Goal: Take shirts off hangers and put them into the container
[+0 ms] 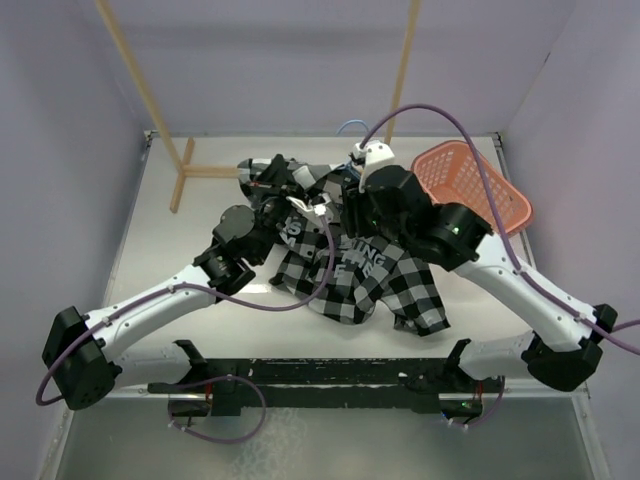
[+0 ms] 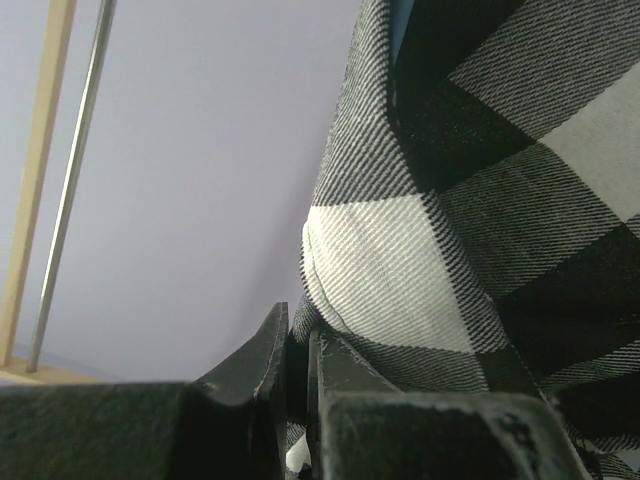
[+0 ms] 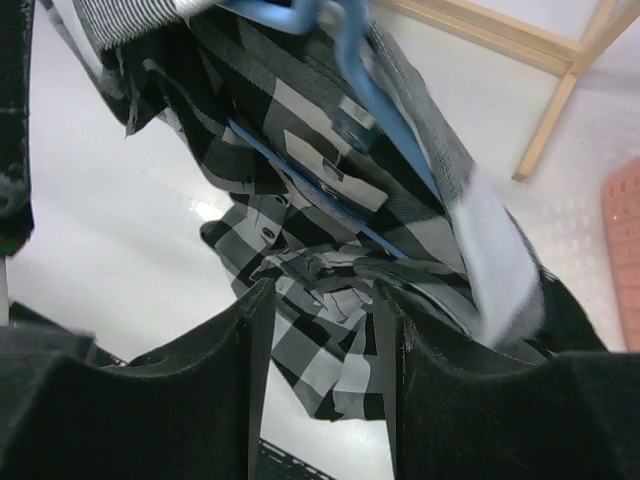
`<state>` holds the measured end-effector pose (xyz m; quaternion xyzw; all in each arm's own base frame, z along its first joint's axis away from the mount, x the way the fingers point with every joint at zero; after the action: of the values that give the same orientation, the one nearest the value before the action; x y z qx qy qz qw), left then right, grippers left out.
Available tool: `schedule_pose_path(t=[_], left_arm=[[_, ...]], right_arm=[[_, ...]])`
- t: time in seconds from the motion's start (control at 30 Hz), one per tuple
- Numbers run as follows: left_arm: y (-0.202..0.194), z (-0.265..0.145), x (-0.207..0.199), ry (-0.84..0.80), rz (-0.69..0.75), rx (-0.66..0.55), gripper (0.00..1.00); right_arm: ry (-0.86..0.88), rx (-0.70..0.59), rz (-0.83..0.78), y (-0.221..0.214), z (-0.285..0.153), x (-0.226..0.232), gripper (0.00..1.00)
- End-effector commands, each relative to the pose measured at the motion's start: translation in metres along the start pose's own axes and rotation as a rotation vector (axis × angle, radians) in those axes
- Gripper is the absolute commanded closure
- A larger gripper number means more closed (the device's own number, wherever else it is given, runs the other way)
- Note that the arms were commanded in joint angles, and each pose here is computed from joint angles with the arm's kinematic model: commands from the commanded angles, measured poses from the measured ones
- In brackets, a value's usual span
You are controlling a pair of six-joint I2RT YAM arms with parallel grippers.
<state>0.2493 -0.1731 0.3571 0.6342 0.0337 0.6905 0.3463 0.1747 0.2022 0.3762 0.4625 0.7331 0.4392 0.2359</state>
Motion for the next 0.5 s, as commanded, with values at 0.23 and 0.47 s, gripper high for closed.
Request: schedule_pose_path(t=[0.23,0.47], left_arm=[[0.031,-0.009,0.063,0.357,-0.056,-0.002,1.00],[0.032,-0.012,0.064,0.358,-0.108,-0.020,1.00]], right_arm=[[-0.333,-0.116,-0.030,0.005,-0.009,0.008,0.57],[-0.342,-0.227,0.063,0.000,-0.024,-0.003,0.45]])
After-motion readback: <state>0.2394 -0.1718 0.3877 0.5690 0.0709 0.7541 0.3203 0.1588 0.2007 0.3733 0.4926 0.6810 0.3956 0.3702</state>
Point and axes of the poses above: each gripper's point midway between its finger pads, its own z axis out along the fingers, its own x axis along the line the jaws close on, y = z × x, the point moved 10 cm from there along -z, back along the fingers, and after that the axes turned 4 degrees about -z, right-handed, at the moved point
